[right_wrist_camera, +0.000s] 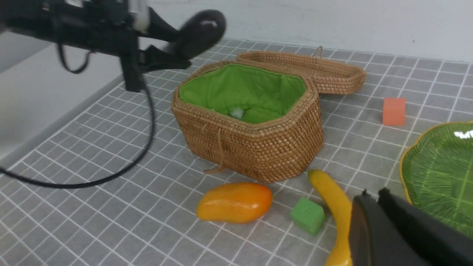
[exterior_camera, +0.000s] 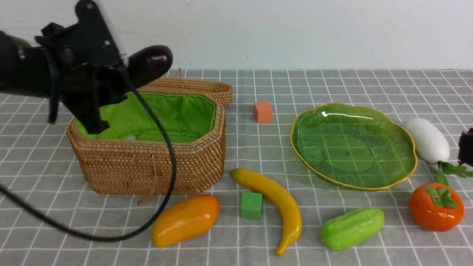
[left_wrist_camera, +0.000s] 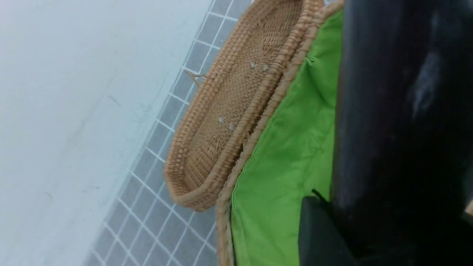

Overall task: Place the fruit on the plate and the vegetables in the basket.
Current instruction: Use the left arm to grab an eggplant and put it into the left basket, then grab the mango with your left arm and place it on the right plate

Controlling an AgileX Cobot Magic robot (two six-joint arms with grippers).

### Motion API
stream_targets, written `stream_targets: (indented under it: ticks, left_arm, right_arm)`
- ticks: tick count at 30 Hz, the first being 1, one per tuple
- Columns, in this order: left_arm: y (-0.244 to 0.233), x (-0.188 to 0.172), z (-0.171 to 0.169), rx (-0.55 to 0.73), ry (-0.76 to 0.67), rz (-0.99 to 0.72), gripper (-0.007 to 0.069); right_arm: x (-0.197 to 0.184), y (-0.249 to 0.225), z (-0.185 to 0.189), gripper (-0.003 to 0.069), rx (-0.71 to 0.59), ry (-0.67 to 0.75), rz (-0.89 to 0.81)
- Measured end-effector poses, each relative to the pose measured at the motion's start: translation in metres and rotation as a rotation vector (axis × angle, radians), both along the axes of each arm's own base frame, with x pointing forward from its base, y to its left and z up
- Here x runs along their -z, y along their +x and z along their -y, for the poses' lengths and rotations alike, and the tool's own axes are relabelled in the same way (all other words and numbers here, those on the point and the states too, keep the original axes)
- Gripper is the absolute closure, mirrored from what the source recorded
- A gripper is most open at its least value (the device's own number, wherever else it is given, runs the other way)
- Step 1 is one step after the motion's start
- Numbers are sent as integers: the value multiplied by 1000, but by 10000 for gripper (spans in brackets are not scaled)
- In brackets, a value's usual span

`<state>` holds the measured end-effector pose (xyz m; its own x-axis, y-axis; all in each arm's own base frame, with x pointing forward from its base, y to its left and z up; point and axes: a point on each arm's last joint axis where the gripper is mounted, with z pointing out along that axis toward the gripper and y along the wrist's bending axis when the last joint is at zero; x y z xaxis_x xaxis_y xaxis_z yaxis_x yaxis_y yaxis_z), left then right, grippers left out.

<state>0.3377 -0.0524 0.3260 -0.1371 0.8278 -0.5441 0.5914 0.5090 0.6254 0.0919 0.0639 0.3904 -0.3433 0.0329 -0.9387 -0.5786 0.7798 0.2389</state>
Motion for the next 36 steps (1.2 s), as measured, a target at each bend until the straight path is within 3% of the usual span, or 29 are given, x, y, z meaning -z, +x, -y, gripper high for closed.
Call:
stream_targets:
  ticks: [7, 14, 21, 24, 27, 28, 29, 31, 36]
  left_arm:
    - [34, 39, 2, -50, -16, -59, 302]
    - [33, 41, 3, -37, -14, -93, 167]
    - [22, 34, 4, -22, -35, -149, 141]
    - [2, 9, 8, -139, -283, -222, 200]
    - [-27, -14, 15, -281, -540, -326, 375]
    - [-29, -16, 15, -289, -550, -328, 390]
    - [-45, -19, 21, -307, -573, -371, 513]
    - [-72, -11, 37, -299, -535, -458, 624]
    - [-114, 41, 77, -285, -354, -680, 620]
  right_arm:
    - [5, -4, -2, 624, -42, -24, -49]
    - [4, -4, -3, 624, -48, -16, -55]
    - [4, -4, -3, 624, -48, -16, -54]
    - [5, -5, -3, 620, -54, -19, -61]
    - [8, -7, -4, 620, -81, -37, -93]
    - [8, -8, -4, 620, -84, -39, -96]
    - [11, -10, -5, 619, -107, -54, -123]
    - [14, -13, -6, 617, -140, -76, -161]
    - [20, -19, -8, 616, -195, -112, -223]
